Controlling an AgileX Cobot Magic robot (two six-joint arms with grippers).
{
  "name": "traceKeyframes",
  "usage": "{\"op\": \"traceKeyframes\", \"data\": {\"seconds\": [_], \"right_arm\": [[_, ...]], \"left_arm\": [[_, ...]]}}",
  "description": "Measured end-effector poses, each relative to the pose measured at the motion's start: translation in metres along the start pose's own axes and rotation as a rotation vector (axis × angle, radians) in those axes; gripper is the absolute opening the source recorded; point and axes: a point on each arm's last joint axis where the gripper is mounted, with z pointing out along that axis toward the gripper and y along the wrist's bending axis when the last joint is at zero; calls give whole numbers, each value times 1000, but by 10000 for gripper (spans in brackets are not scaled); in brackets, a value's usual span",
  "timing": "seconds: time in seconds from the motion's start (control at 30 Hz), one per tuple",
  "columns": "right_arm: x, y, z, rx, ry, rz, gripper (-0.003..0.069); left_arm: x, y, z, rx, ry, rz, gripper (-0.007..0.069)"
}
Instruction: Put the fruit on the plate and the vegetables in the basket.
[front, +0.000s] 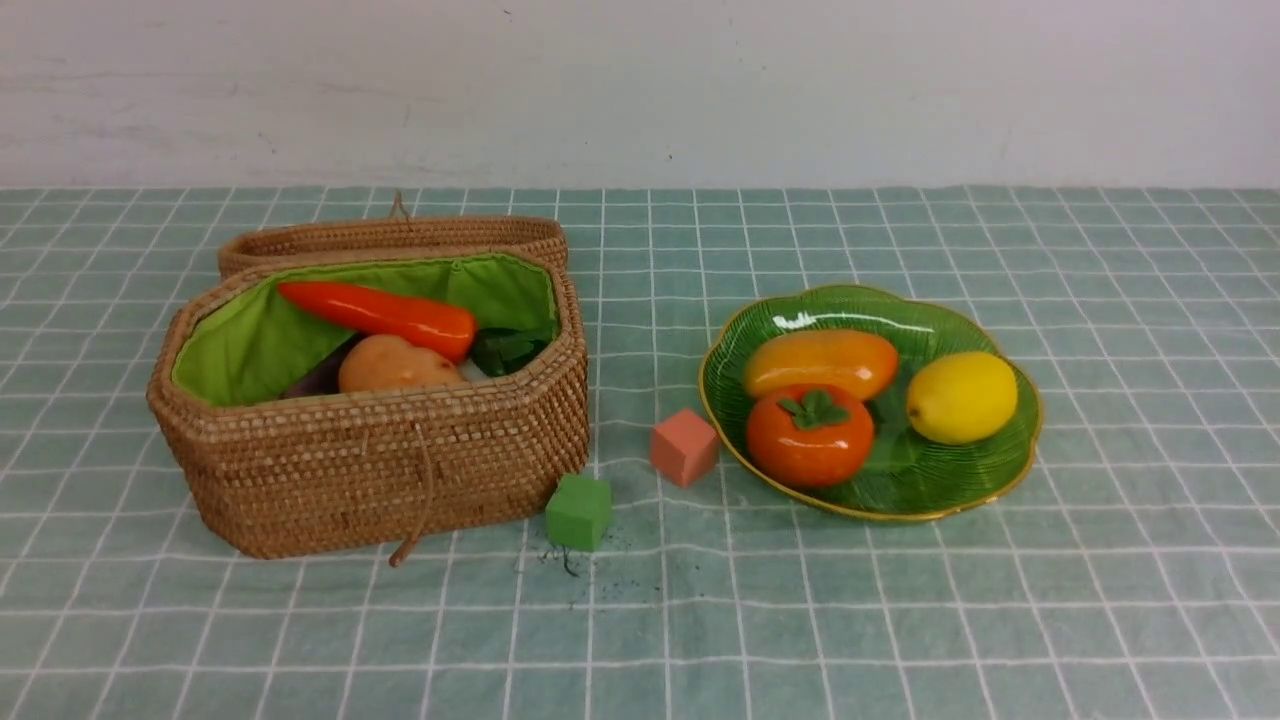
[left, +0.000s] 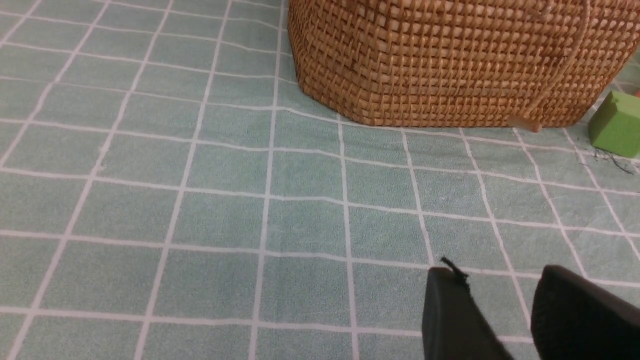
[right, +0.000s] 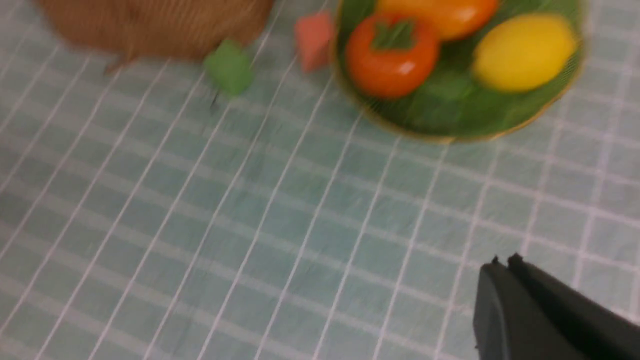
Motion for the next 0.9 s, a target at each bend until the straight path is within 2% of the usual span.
{"op": "traceKeyframes", "data": {"seconds": [0.1,0.17,0.27,0.4,0.43,0.53,0.9], "right_arm": [[35,-10,-10,143,-212,46,-3],[47,-12,-8,177,-266,57,-2],[90,-20,7,274,-374,90,0],[140,-28,34,343,-385,123,1],[165,-31,49,366,-369,139,3],[199,-37,72,385,-288,173,3],[203,-40,76,413,-310,185,15]], "left_arm": [[0,0,0,0,0,0,239],[0,0,0,0,0,0,239],[0,0,0,0,0,0,239],[0,0,0,0,0,0,239],[0,0,0,0,0,0,239],[0,0,0,0,0,0,239],[0,0,0,0,0,0,239]]}}
